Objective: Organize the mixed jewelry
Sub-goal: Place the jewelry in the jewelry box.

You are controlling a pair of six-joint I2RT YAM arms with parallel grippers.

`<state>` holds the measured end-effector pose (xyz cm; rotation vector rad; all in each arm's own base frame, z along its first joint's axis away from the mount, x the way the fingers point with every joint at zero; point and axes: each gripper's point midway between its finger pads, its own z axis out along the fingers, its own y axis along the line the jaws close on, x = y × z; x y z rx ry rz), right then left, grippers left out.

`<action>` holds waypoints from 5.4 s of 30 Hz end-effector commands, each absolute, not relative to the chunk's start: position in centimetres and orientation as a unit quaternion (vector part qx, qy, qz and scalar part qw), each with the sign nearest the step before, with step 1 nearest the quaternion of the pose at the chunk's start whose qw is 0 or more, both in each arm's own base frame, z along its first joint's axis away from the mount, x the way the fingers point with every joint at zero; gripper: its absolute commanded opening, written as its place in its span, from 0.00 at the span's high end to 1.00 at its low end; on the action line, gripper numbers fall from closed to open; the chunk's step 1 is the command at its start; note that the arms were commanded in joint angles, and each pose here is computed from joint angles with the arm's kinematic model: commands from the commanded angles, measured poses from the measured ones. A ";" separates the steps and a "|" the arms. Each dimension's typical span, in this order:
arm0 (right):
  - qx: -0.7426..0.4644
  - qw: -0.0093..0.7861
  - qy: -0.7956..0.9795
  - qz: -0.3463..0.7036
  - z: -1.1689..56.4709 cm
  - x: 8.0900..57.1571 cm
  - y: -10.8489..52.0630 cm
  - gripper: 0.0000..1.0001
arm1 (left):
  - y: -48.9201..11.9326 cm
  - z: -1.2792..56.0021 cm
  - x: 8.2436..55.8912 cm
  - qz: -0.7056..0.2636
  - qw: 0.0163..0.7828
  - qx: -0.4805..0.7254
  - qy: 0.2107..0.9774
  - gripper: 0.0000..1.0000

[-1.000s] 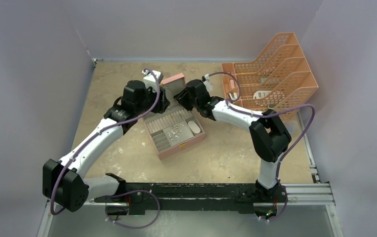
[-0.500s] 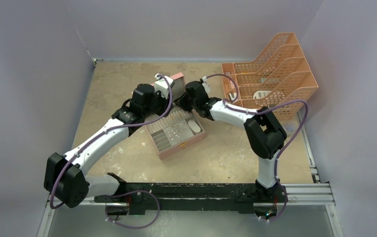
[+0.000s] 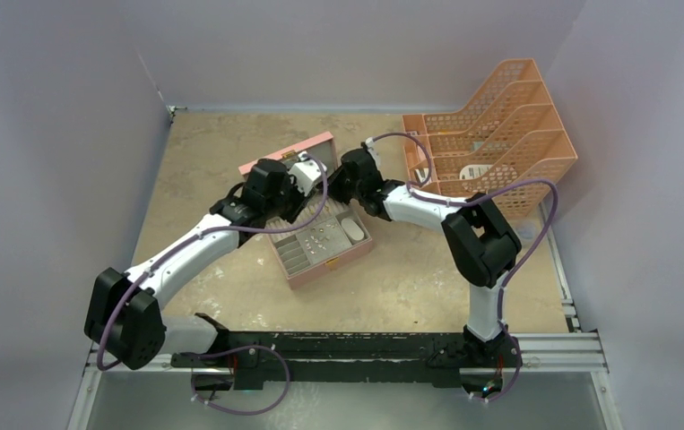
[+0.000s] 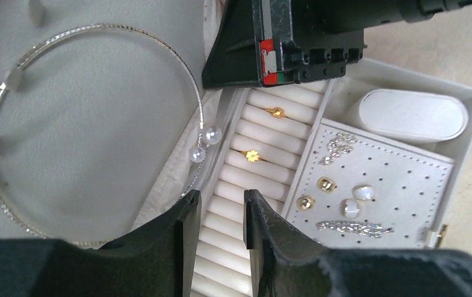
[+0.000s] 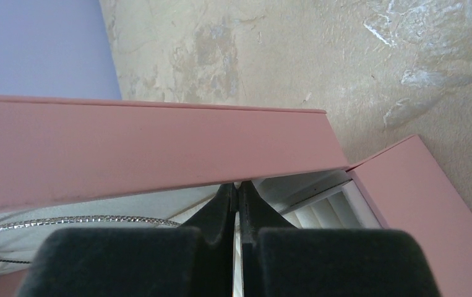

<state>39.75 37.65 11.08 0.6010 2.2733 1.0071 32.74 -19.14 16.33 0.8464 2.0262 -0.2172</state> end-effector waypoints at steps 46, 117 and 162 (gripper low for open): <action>-0.098 0.380 0.813 0.429 11.2 35.3 37.5 1.00 | -17.5 14.2 38.9 0.080 0.463 0.474 0.745 0.83; 0.175 0.391 0.790 0.438 18.5 37.6 35.9 0.64 | -17.7 21.9 38.7 -0.008 0.495 0.301 0.815 0.62; 0.301 0.353 0.780 0.420 18.7 45.2 35.4 0.66 | -16.2 35.6 36.3 -0.190 0.591 0.010 0.784 0.49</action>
